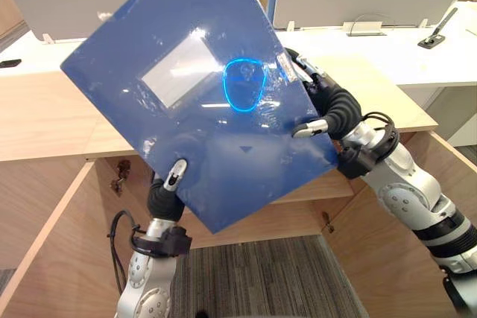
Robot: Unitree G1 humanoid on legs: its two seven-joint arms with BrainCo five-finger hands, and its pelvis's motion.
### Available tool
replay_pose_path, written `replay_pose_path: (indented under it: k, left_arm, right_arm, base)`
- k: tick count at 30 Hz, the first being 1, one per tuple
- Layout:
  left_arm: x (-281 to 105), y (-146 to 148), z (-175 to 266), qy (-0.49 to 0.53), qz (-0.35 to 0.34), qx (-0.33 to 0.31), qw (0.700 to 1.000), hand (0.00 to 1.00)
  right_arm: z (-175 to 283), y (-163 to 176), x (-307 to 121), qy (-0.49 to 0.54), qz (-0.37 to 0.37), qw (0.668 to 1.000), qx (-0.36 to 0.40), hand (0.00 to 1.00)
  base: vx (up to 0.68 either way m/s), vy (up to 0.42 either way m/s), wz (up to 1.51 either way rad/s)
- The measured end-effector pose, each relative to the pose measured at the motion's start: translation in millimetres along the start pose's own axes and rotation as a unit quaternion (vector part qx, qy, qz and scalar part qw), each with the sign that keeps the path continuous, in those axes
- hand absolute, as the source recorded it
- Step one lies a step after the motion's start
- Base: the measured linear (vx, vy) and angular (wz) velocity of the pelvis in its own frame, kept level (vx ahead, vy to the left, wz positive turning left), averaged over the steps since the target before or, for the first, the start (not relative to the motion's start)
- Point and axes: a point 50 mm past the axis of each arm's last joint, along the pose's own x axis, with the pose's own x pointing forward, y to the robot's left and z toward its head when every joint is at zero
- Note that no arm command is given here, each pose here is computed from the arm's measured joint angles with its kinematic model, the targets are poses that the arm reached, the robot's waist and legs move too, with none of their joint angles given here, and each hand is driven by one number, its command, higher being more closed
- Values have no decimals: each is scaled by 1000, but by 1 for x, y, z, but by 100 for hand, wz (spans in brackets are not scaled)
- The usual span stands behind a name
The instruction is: Walk over to the cabinet, pick up the folder, carry it to the office cabinet, place the folder inside the office cabinet, then close the office cabinet door
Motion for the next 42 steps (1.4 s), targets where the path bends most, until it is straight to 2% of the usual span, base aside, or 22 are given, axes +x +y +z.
replay_pose_path:
  k: [6, 14, 17, 18, 32, 38, 40, 42]
  left_arm:
    - [-4, -2, -7, 29, -14, 2, 999, 100]
    - [-8, -3, -16, 61, -20, 3, 998, 100]
    - [-9, 0, -16, 70, -20, 14, 997, 100]
    - [-10, 2, -17, 75, -18, 18, 997, 0]
    - [-11, 2, -20, 98, -21, 18, 995, 0]
    - [-11, 1, -22, 93, -30, -3, 995, 0]
    - [-11, 9, -30, 90, -14, -13, 996, 0]
    - [-20, 34, -46, 109, 56, -24, 992, 0]
  right_arm:
    - [10, -9, 6, 32, 7, 998, -46, 100]
    - [-1, -15, 1, 70, -7, 996, -49, 100]
    - [-13, -14, -6, 114, -3, 992, -47, 100]
    - [-17, -14, -8, 129, -2, 991, -45, 100]
    - [-34, -12, -19, 161, -13, 987, -18, 100]
    - [-41, -13, -30, 131, -45, 990, 12, 100]
    - [-43, -11, -35, 87, -69, 994, 21, 100]
    - [-36, -16, -42, 15, -132, 991, 27, 100]
  base:
    - [0, 0, 1]
    - [-2, 0, 7]
    - [-44, -3, 9]
    - [-39, 1, 2]
    - [-39, 5, 1]
    - [0, 0, 0]
    - [0, 0, 0]
    - [-16, 3, -2]
